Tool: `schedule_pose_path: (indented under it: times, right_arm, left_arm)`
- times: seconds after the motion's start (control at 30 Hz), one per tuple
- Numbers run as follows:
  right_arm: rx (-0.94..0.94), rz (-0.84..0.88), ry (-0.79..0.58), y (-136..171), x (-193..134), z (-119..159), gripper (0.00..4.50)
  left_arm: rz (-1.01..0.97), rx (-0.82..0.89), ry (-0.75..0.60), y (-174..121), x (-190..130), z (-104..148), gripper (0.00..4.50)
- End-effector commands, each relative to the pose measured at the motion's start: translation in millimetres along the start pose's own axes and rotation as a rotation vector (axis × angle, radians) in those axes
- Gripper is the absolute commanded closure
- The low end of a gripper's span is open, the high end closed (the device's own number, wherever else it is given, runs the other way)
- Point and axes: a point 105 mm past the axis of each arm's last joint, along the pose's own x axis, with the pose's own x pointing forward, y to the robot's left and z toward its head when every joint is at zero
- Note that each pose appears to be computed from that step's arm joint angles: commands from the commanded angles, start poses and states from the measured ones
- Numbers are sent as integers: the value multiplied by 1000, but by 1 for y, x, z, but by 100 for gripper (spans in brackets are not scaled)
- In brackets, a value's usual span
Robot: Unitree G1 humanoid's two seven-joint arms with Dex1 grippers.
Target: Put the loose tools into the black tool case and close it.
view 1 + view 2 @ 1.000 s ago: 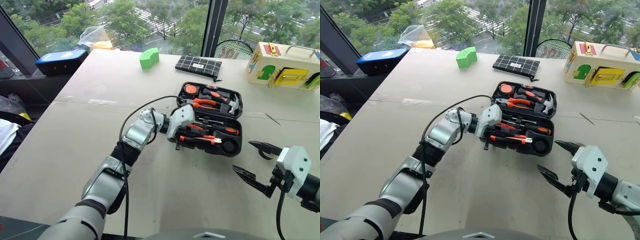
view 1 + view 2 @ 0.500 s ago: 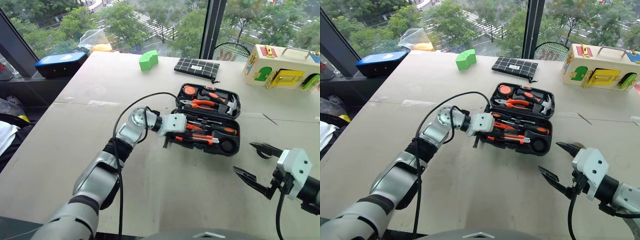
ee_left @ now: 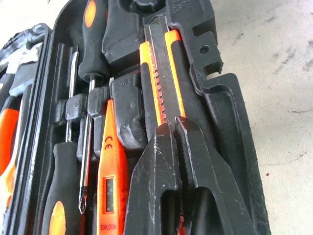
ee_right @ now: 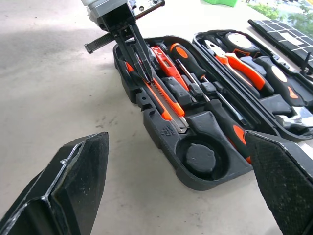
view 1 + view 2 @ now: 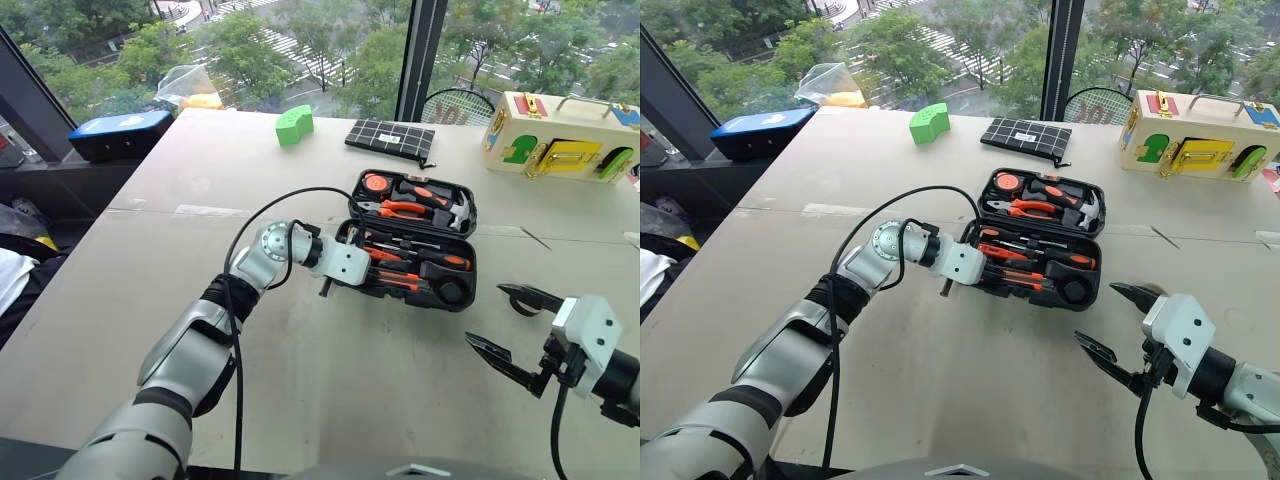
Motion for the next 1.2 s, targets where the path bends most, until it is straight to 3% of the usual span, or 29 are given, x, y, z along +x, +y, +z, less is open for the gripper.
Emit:
schedule_pose_path:
  times: [0.03,0.27,0.43,0.53,0.77,0.97,1.1,1.2]
  right_arm:
    - [-23,-1,-18,0,-1,5,0]
    - [-14,-68,12,-6,-4,1,0]
    - [8,-177,104,-22,-2,-14,0]
    - [-2,-273,219,-39,-2,-27,0]
    - [137,-288,483,-58,-7,-61,0]
    - [214,-345,550,-79,0,-74,0]
    - [253,-345,583,-85,2,-81,117]
    - [264,-347,591,-90,3,-81,272]
  left_arm:
    - [-143,-192,142,-44,0,-42,441]
    - [92,-629,-369,15,-28,19,441]
    - [155,-801,-552,30,-68,49,441]
    - [113,-805,-582,17,-84,70,368]
    - [65,-736,-506,-17,-87,93,36]
    - [69,-703,-476,-30,-83,95,36]
    - [54,-643,-458,-39,-83,97,30]
    - [43,-603,-464,-43,-83,102,30]
